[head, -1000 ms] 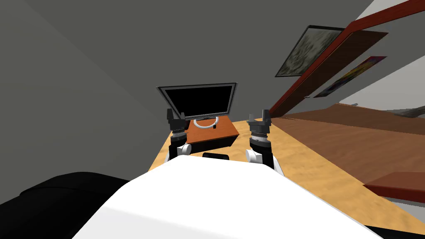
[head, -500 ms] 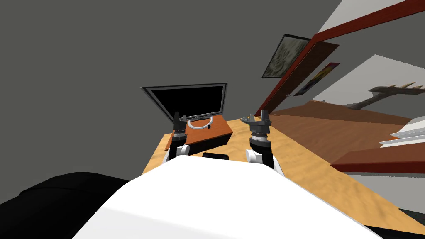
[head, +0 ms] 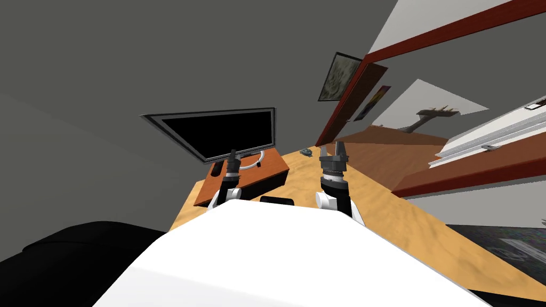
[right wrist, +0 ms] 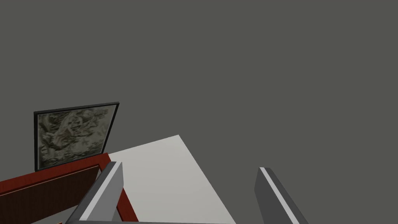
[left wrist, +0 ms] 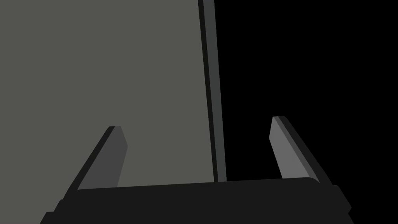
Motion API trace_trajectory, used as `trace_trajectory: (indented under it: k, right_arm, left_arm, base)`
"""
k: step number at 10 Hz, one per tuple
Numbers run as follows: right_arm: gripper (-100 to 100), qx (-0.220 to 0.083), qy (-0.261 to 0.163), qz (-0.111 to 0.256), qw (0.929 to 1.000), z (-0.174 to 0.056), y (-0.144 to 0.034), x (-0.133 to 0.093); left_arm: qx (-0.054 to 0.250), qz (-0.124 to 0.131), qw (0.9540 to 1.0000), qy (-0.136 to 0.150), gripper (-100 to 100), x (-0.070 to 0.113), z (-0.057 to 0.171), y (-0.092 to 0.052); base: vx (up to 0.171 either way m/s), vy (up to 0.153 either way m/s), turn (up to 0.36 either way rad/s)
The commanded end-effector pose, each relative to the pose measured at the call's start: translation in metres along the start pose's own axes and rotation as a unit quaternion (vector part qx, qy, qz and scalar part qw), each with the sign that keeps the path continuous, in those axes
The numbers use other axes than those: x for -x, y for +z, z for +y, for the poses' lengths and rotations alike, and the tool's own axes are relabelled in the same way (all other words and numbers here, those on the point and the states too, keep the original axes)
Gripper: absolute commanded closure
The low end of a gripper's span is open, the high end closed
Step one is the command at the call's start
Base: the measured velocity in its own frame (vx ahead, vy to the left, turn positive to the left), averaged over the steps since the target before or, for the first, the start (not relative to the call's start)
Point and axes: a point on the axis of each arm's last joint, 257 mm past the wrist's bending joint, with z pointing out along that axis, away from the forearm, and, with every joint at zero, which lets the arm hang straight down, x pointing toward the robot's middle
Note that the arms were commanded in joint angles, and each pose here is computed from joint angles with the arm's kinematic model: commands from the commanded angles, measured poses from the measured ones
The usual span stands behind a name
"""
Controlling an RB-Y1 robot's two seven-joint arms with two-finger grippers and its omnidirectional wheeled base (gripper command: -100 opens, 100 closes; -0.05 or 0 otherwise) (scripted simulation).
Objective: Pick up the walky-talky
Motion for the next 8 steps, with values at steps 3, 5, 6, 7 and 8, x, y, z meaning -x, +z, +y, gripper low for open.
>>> trace_trajectory:
  k: [3, 5, 6, 7, 8]
  right_arm:
    - [0, 0.0, 0.0, 0.0, 1.0, 0.0, 0.0, 0.0]
    - [0, 0.0, 0.0, 0.0, 1.0, 0.0, 0.0, 0.0]
    - [0, 0.0, 0.0, 0.0, 1.0, 0.0, 0.0, 0.0]
    - [0, 0.0, 0.0, 0.0, 1.0, 0.0, 0.0, 0.0]
    - [0, 0.0, 0.0, 0.0, 1.0, 0.0, 0.0, 0.0]
  left_arm:
    - [0.048, 0.004, 0.9987, 0.019, -100, 0.012, 0.041, -0.014]
    - [0.101, 0.008, 0.9938, 0.044, -100, 0.027, 0.083, -0.031]
    - [0.127, 0.008, 0.9902, 0.058, -100, 0.036, 0.103, -0.04]
    - [0.136, 0.008, 0.9889, 0.058, -100, 0.036, 0.111, -0.045]
    - [0.162, 0.008, 0.9841, 0.071, -100, 0.047, 0.13, -0.055]
  base:
    - [0.034, -0.084, -0.106]
    - [0.049, -0.105, -0.267]
    - [0.086, -0.167, -0.31]
    - [0.074, -0.112, -0.059]
    - [0.068, -0.104, -0.202]
